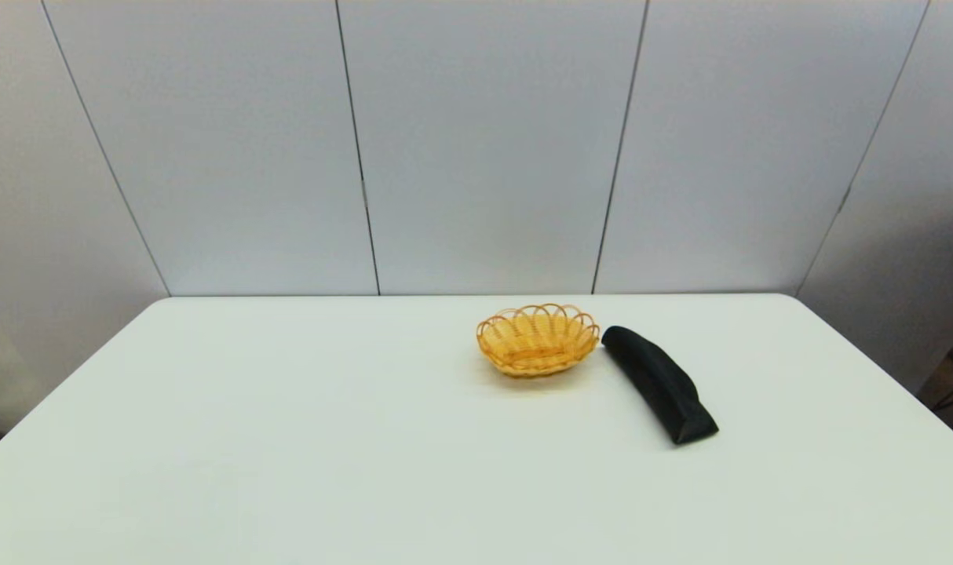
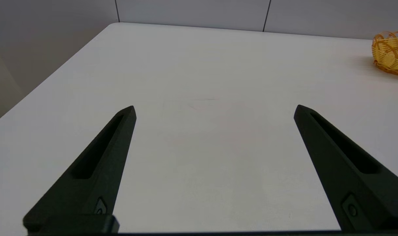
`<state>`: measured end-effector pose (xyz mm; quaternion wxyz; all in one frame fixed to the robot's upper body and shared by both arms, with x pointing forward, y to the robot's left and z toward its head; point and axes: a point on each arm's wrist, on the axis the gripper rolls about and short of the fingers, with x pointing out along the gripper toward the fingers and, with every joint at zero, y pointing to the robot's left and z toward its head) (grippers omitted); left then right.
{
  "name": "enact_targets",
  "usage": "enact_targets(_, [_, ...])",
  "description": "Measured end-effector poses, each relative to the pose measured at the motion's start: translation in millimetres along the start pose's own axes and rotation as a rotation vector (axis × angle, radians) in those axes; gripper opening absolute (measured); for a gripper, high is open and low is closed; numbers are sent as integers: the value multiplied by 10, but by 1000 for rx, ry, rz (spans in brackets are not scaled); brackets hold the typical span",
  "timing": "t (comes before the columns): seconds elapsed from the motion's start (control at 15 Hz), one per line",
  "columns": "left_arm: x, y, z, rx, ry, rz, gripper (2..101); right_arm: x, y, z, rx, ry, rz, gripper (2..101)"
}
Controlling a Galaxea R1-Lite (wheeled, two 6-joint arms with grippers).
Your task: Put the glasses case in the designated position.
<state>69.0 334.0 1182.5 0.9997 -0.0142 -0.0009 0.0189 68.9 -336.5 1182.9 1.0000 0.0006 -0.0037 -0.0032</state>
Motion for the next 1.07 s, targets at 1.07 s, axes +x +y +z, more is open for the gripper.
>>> enact_targets(1.07, [0, 0, 0, 0, 0, 0, 979, 1, 0, -2, 10, 3, -1, 971])
